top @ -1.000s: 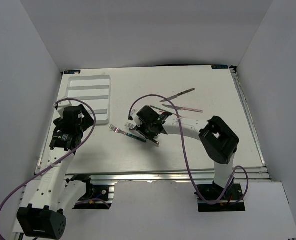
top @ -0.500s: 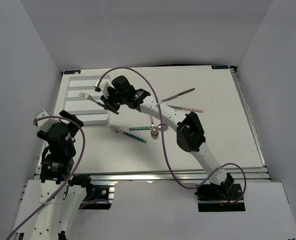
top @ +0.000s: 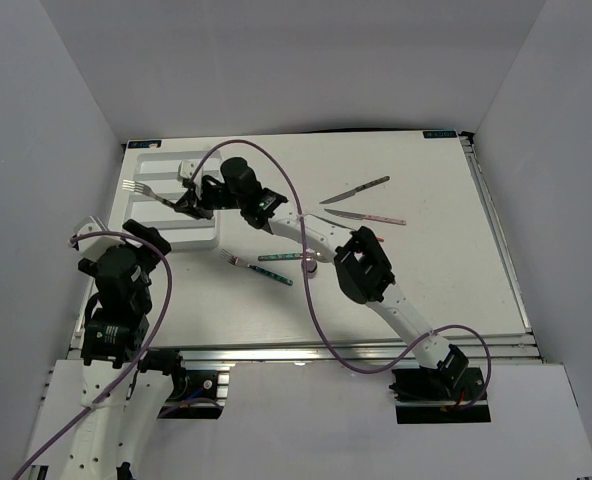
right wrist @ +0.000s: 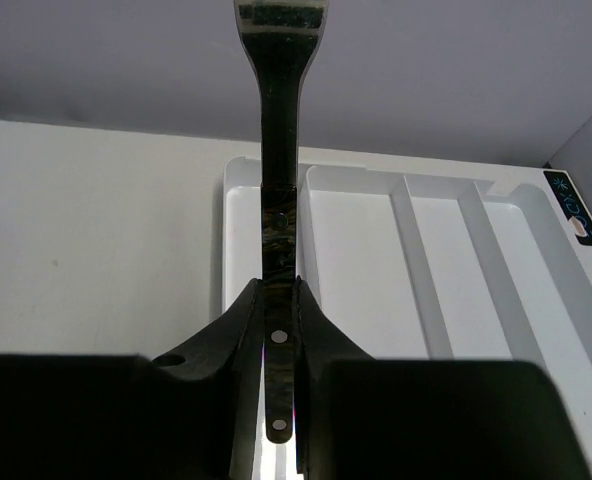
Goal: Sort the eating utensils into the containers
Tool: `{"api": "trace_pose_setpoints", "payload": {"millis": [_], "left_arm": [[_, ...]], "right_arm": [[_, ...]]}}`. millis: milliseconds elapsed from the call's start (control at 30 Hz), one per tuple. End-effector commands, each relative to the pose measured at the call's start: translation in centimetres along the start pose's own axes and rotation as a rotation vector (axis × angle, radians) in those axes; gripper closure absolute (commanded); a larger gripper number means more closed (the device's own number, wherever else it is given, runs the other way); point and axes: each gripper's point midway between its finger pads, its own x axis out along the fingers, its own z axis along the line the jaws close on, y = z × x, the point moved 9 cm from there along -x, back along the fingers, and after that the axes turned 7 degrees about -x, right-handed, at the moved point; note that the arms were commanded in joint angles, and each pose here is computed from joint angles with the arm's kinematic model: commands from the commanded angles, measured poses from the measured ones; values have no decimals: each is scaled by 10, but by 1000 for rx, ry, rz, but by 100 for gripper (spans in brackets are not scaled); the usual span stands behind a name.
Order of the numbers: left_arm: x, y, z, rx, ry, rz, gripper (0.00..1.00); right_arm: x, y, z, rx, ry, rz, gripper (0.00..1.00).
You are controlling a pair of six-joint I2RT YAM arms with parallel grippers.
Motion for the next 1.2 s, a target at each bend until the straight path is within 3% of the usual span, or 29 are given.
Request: {"api": "trace_pose_setpoints", "payload": {"millis": [0, 267, 600, 633, 700, 733, 833, 967, 1067, 1133, 1167], "left_arm": [[0, 2, -2, 5, 30, 11, 2], [0, 5, -6, 15, 84, 38, 2], [0, 8, -8, 28, 104, 60, 2], [0, 7, -8, 28, 103, 59, 2], [1, 8, -8, 30, 100, 60, 2], [1, 8, -8, 30, 99, 61, 2], [2, 9, -8, 31, 95, 65, 2], [1, 9, -7, 33, 92, 66, 2], [1, 8, -7, 33, 87, 62, 2], [3, 9, -7, 36, 80, 66, 2], [3, 10, -7, 38, 78, 67, 2]], "right_arm": [[12, -10, -7, -127, 19, -107, 100], [20, 36, -4, -235, 12, -23, 100], [19, 67, 3, -224, -6, 39, 99], [18, 63, 2, -227, -3, 34, 85], [16, 63, 6, -215, -11, 33, 72], [16, 60, 5, -217, -7, 26, 55], [16, 53, 1, -216, 10, 21, 38], [12, 40, -9, -217, 67, 31, 30], [-2, 14, -16, -167, 110, 17, 29], [-21, -32, -24, -172, 173, -38, 29], [-29, -22, -17, -112, 200, 4, 29]]}}
